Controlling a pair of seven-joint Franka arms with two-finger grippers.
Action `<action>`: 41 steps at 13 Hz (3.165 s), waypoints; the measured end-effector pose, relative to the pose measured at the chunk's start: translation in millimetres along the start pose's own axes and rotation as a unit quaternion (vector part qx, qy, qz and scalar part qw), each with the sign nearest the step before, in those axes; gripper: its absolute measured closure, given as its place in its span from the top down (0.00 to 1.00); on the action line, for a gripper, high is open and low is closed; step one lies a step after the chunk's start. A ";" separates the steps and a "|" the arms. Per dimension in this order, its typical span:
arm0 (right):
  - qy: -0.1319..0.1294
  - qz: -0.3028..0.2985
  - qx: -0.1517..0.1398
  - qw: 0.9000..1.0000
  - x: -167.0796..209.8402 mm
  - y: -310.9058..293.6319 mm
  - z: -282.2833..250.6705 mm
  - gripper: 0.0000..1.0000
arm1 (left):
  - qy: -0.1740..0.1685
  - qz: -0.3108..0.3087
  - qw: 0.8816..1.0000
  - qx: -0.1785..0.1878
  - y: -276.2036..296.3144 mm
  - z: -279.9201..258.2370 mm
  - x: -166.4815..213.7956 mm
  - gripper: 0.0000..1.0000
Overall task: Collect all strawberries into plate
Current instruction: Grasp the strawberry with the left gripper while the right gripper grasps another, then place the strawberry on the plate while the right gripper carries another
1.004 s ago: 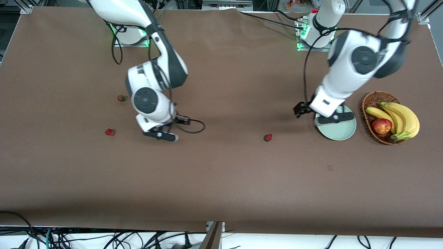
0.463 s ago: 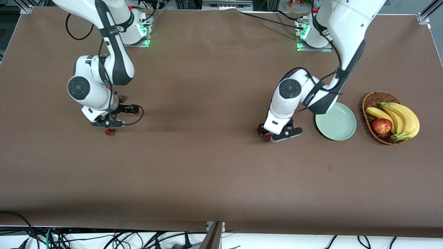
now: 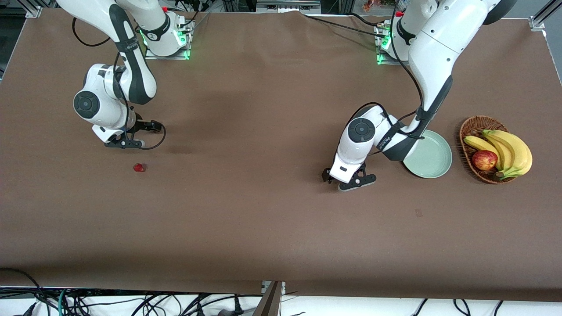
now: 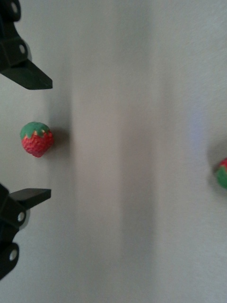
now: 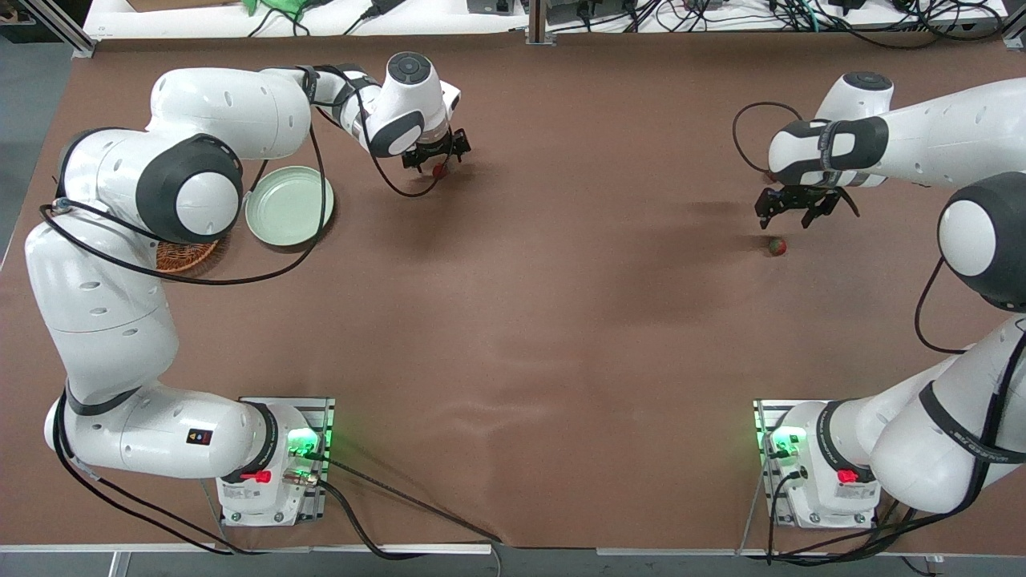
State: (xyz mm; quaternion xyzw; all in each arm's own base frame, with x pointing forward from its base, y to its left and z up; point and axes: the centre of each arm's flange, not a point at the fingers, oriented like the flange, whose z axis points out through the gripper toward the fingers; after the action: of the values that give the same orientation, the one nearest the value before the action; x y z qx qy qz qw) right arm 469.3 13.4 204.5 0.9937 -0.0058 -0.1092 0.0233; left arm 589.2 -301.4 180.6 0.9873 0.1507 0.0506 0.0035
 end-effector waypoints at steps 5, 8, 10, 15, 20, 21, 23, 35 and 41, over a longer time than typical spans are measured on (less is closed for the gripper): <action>-0.007 0.009 -0.001 1.000 -23.1 6.5 26.3 0.79 | -0.013 0.018 1.000 0.013 -1.1 10.2 -10.1 0.98; -0.011 0.016 0.003 1.000 -26.7 7.2 29.9 0.74 | -0.018 0.015 1.000 0.013 -0.9 11.7 -11.8 0.74; -0.012 0.017 0.003 1.000 -27.8 7.4 31.1 0.53 | -0.020 0.009 1.000 0.008 1.3 8.0 -10.8 0.52; -0.005 0.019 0.004 1.000 -27.1 7.6 30.1 0.35 | -0.066 -0.008 0.998 0.010 -2.0 -18.3 8.3 0.35; 0.019 0.010 0.017 1.000 -7.3 -34.1 2.4 0.34 | -0.138 0.046 0.989 -0.011 -102.1 -135.1 85.8 0.35; 0.026 0.012 0.022 0.999 2.0 -53.8 -12.9 0.34 | -0.146 0.065 0.987 -0.007 -135.3 -153.0 98.6 0.35; 0.036 0.030 0.035 0.998 20.1 -111.9 -52.2 0.34 | -0.155 0.098 0.983 0.002 -200.2 -167.9 117.0 0.35; 0.048 0.184 0.166 0.968 5.7 -529.0 -38.4 0.34 | -0.115 0.177 0.977 0.018 -370.1 -27.5 67.7 0.35; 0.055 0.230 0.179 0.955 16.4 -540.8 -50.8 0.90 | -0.114 0.198 0.974 0.012 -368.4 -50.7 81.1 0.84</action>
State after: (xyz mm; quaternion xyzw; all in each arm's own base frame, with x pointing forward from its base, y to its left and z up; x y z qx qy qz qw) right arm 499.8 555.6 224.8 0.9580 -0.2520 -0.0431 -0.1301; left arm 551.6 74.0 230.9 0.9968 -0.0483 -0.0641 -0.0014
